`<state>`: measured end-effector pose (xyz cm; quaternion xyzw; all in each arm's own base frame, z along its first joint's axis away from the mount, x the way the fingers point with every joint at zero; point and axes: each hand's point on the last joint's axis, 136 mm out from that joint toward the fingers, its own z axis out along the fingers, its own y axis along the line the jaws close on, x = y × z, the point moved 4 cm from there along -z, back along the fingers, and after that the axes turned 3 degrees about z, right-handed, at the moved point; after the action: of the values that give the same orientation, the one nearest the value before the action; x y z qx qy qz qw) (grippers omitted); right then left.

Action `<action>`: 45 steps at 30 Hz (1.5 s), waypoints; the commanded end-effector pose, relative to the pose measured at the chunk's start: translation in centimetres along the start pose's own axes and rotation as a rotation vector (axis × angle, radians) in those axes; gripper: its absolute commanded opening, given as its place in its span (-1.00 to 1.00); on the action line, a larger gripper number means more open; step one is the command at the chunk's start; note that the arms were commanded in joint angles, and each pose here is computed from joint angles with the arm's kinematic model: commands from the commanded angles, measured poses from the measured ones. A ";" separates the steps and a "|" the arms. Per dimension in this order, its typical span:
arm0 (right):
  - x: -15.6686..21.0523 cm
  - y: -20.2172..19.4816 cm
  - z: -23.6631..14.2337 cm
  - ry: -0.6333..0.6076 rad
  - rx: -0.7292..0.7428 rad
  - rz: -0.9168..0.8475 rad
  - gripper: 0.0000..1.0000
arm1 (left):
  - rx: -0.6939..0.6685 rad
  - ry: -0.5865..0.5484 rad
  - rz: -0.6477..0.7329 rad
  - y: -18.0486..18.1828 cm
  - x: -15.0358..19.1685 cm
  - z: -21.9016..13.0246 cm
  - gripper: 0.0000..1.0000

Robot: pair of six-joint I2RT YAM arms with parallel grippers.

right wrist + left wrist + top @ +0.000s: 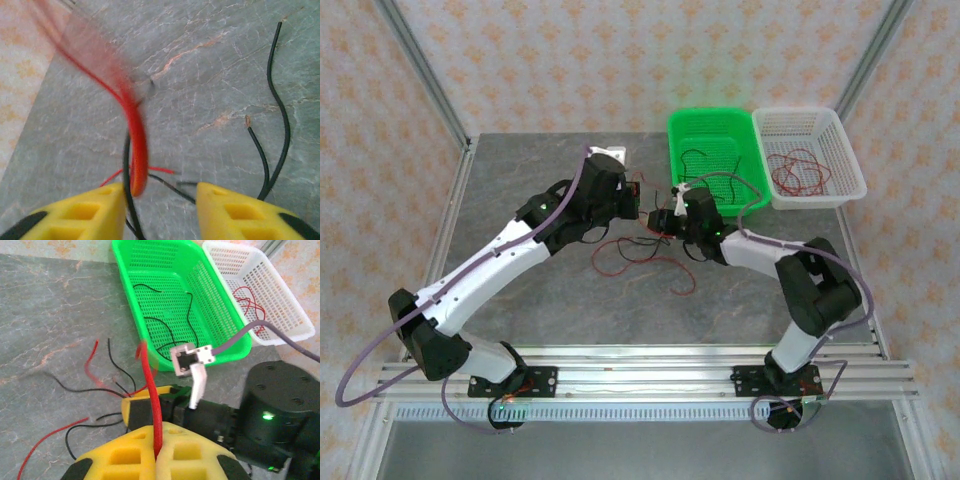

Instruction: Untangle the cables

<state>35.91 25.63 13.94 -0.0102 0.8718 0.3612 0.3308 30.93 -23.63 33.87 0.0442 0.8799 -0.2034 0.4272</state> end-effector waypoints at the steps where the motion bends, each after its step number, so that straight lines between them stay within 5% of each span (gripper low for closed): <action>1: -1.2 0.8 1.2 -0.105 0.022 0.029 -0.30 | 0.049 -0.066 -0.010 -1.1 -2.1 -3.0 -1.00; 11: 5.7 -4.5 1.7 -0.032 0.161 0.106 -0.33 | 0.051 -0.180 0.017 -2.1 -6.8 -7.0 -1.00; 23: 1.7 1.9 -11.6 -0.200 0.065 -0.297 0.55 | 0.058 -0.160 0.006 -2.5 -6.1 -4.5 -1.00; 28: -1.4 5.3 -14.6 -0.291 -0.004 -0.285 0.86 | 0.099 -0.152 -0.013 -3.0 -5.8 -3.8 -1.00; 37: -5.6 8.1 -13.9 -0.393 -0.100 -0.001 0.88 | 0.133 -0.165 -0.035 -3.2 -5.7 -4.3 -1.00; 45: -7.4 9.3 -10.6 -0.382 -0.150 0.066 0.69 | 0.161 -0.188 -0.051 -3.3 -6.0 -5.3 -1.00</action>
<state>32.19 23.40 26.98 0.0456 0.7936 0.3967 0.4591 30.99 -24.12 40.90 0.0389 0.8348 -0.2614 0.4831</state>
